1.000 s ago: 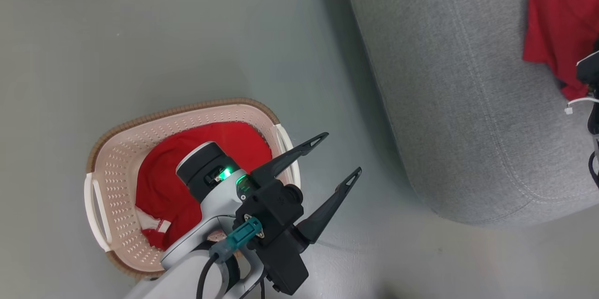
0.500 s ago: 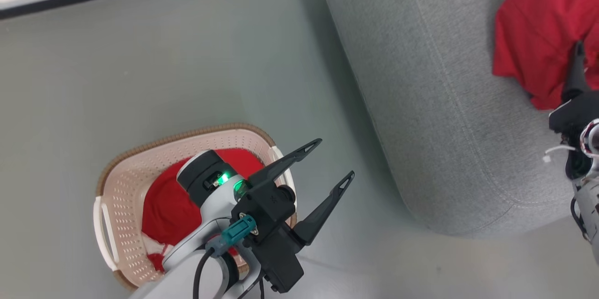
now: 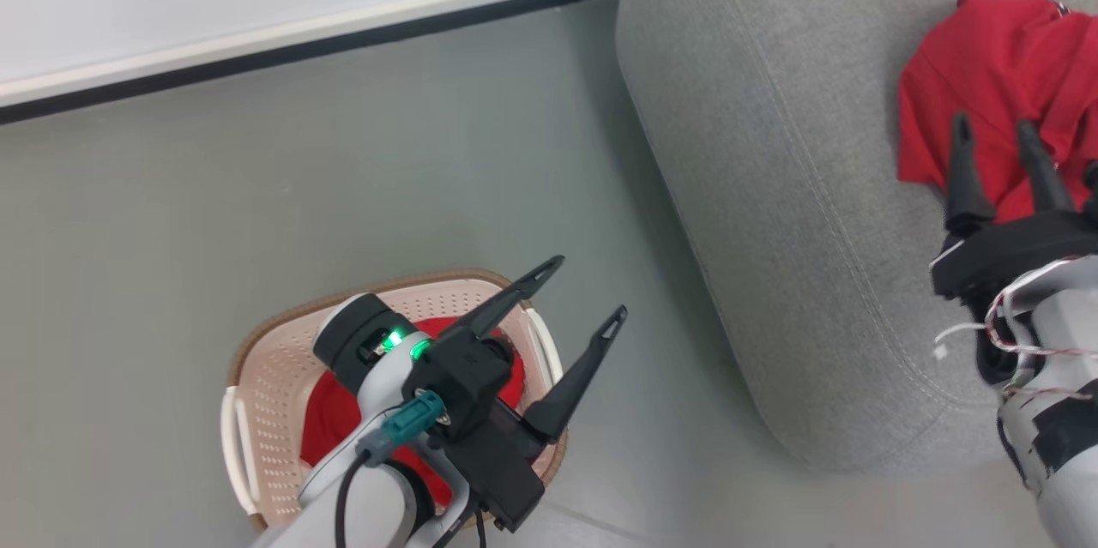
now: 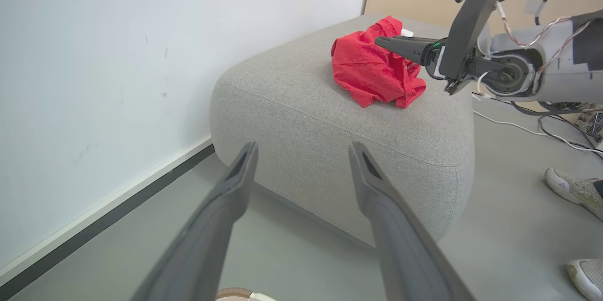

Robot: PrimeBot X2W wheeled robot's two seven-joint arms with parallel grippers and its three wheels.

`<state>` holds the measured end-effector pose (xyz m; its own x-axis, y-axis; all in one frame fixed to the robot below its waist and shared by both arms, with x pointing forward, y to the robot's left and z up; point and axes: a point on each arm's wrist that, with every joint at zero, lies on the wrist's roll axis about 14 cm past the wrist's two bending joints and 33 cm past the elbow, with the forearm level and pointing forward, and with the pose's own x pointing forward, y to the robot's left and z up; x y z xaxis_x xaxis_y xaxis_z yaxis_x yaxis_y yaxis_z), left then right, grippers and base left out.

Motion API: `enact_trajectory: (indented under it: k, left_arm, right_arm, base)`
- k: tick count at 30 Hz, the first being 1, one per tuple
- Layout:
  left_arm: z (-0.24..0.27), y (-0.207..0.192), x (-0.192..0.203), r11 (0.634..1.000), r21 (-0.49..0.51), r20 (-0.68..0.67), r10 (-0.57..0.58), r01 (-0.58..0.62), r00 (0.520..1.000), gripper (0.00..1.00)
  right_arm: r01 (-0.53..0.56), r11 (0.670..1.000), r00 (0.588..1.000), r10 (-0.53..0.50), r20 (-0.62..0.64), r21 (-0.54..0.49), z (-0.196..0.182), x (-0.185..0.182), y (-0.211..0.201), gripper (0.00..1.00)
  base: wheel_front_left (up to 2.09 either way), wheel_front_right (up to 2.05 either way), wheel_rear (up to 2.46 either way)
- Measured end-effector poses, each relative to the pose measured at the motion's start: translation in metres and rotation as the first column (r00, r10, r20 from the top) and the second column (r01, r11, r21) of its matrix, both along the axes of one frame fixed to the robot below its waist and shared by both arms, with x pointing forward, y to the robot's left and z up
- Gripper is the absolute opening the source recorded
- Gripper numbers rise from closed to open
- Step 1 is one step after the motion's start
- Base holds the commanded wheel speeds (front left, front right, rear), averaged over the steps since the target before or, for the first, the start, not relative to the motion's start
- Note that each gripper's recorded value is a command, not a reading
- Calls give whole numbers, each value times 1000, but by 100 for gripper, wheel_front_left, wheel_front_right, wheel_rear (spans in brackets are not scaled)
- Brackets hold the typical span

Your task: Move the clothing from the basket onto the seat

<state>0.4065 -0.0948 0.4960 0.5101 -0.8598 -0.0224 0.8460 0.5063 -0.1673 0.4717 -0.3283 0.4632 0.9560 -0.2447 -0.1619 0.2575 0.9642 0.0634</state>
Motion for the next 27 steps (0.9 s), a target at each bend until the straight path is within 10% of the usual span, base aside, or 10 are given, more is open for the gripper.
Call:
enact_trajectory:
  k: [27]
  left_arm:
    - [3,131,14,858,18,-47,513,-513,857,100]
  right_arm:
    - [-344,939,917,341,207,-23,45,-24,159,100]
  base:
    - [0,0,0]
